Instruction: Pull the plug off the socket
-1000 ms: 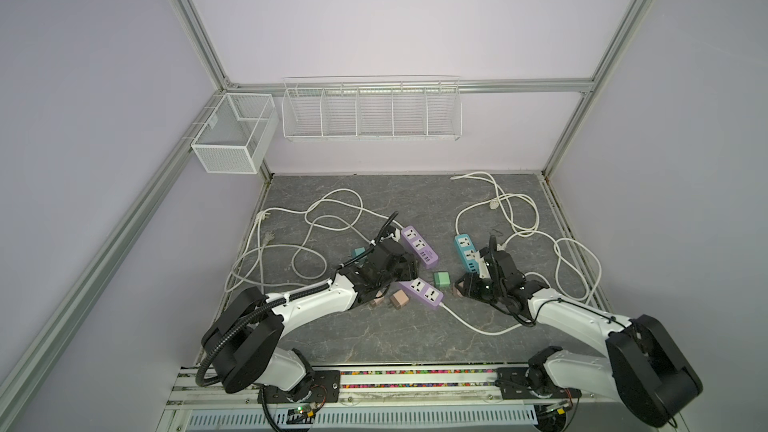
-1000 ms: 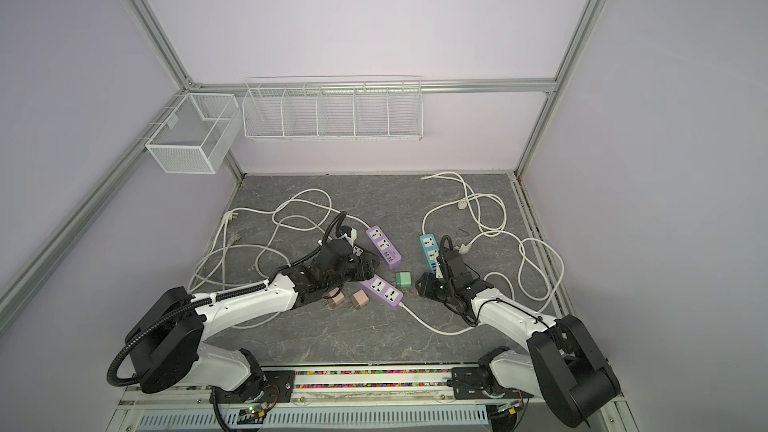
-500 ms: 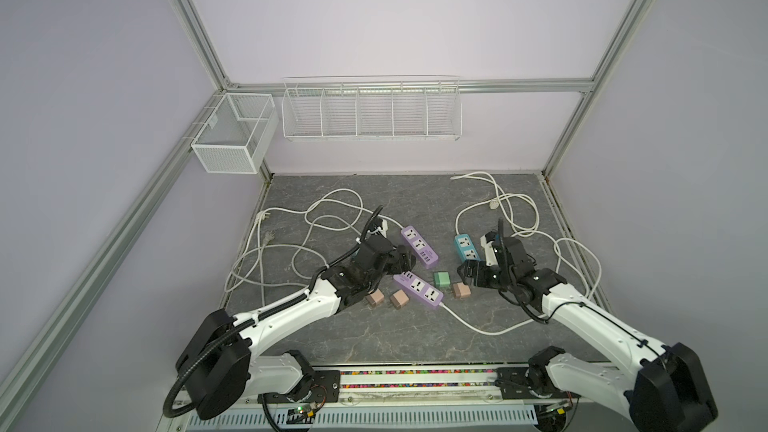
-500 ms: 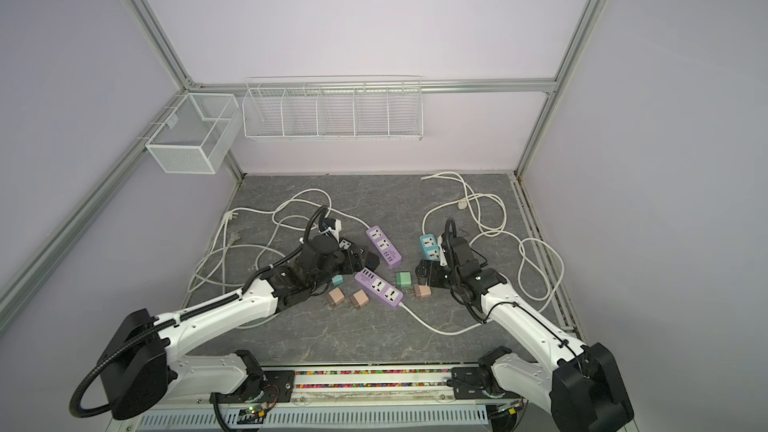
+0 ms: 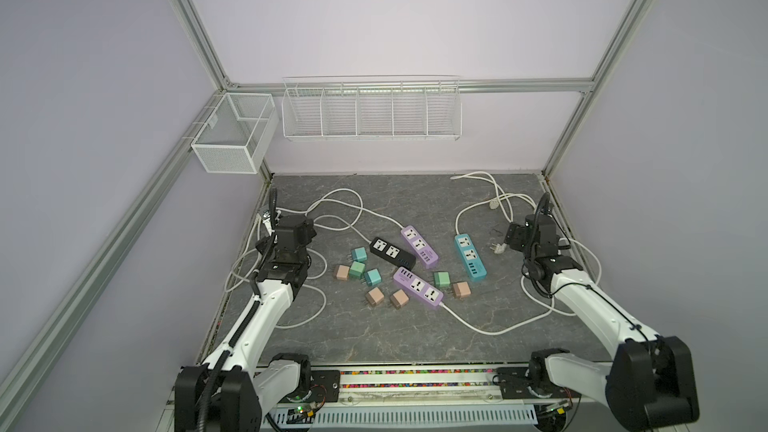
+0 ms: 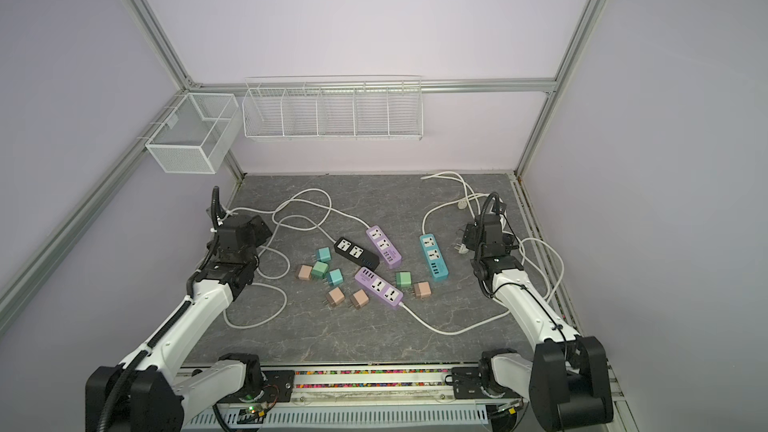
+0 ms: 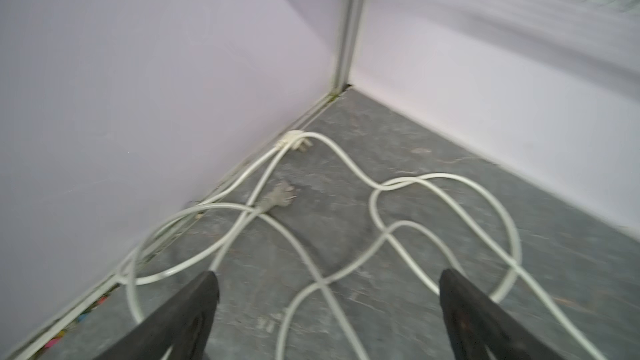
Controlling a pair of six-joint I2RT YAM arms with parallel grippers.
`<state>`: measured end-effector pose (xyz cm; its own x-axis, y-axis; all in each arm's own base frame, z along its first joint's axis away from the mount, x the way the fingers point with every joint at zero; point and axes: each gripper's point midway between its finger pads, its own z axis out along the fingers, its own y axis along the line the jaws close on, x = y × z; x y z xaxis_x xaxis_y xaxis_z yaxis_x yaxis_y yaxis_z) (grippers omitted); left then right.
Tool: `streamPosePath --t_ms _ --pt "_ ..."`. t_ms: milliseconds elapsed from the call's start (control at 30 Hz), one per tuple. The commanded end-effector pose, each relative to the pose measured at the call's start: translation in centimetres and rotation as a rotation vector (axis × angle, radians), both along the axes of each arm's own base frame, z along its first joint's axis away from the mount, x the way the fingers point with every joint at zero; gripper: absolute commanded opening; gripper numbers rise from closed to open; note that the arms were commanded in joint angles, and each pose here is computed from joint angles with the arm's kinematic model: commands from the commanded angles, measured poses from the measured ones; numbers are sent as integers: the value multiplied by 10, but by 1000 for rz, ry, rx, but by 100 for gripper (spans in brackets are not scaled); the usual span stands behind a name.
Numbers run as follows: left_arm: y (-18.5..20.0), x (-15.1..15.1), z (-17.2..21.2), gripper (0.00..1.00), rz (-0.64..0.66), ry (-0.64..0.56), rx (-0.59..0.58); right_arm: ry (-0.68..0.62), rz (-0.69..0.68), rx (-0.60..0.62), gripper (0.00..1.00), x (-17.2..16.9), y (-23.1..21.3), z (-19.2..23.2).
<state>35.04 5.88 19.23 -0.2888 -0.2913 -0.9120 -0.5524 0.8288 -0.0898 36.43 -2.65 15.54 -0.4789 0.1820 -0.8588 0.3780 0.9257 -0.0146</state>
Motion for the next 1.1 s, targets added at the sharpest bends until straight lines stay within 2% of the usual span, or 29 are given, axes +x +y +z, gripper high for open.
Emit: streamPosePath --t_ms 0,100,167,267,333,467,500,567,600,667,800,933,1067 --pt "24 -3 -33 100 47 30 133 -75 -68 -114 89 4 -25 -17" --pt "14 4 -53 99 -38 -20 166 -21 10 -129 89 19 -18 -46" --pt "10 10 -53 99 -57 -15 137 10 77 -134 89 29 -9 -53" --pt "-4 17 -44 99 -148 -122 142 -95 185 -154 89 34 2 -45" --pt "-15 21 -45 99 -221 -170 140 -134 279 -98 89 34 11 -55" --pt "-36 34 -68 99 -354 -179 157 -186 338 -94 89 29 19 -60" --pt "-39 39 -67 99 -375 -212 179 -193 339 -92 89 31 18 -62" --pt "-37 43 -76 99 -359 -112 157 -156 344 -69 89 30 18 -65" --pt "-28 49 -78 99 -298 -56 121 -174 342 -74 89 31 17 -63" --pt "-28 49 -72 99 -301 -140 157 -171 344 -75 89 31 17 -63" --pt "-28 48 -76 99 -294 -79 134 -172 347 -75 89 31 18 -63" --pt "-29 48 -74 99 -305 -135 163 -173 347 -75 89 31 18 -63" --pt "-30 49 -75 99 -308 -113 152 -169 348 -74 89 31 18 -63"
